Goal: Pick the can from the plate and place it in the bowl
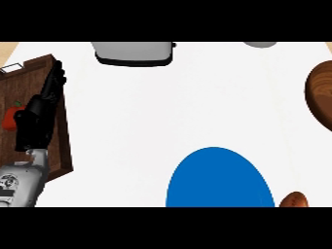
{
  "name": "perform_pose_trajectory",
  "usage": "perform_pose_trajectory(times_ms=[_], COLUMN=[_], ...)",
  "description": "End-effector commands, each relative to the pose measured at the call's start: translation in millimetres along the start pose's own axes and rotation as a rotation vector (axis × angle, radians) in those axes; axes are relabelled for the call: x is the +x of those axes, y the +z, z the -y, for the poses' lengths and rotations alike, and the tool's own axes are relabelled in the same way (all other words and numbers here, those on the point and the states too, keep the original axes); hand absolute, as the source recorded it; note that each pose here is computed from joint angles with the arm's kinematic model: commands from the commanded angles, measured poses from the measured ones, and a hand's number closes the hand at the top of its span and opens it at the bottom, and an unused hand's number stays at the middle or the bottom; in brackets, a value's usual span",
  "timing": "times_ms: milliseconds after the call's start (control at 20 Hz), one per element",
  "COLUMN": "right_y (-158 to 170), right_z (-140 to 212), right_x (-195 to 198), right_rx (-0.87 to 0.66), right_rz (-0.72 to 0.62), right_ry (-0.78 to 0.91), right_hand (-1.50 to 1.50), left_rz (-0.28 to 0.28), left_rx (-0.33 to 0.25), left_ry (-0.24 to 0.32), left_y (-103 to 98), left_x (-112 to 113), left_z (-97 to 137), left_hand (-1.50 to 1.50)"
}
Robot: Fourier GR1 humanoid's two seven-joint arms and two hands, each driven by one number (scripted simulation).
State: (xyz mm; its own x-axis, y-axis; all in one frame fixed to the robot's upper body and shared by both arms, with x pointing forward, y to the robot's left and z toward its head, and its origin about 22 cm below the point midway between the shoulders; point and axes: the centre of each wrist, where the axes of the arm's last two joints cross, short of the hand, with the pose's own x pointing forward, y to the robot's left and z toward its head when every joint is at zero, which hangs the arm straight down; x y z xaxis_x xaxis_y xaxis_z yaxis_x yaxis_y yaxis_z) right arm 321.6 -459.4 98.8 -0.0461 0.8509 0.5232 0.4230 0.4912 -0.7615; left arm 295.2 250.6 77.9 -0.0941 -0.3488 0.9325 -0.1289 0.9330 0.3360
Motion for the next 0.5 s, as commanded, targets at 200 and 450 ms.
perform_pose_trajectory(times_ms=[200, 450], right_y=[-4.8, -14.1], right_z=[-26.0, -36.3], right_x=[-32.8, -27.8], right_rx=[0.064, 0.147], right_rz=[-0.161, -0.134], right_ry=[-0.060, -0.232], right_hand=[1.50, -1.50], left_rz=[0.038, 0.027], left_rx=[-0.019, -0.052], left_ry=[0.003, 0.010], left_y=[8.7, 3.3], left_x=[1.7, 5.5], left_z=[12.3, 12.5], left_hand=[0.00, 0.00])
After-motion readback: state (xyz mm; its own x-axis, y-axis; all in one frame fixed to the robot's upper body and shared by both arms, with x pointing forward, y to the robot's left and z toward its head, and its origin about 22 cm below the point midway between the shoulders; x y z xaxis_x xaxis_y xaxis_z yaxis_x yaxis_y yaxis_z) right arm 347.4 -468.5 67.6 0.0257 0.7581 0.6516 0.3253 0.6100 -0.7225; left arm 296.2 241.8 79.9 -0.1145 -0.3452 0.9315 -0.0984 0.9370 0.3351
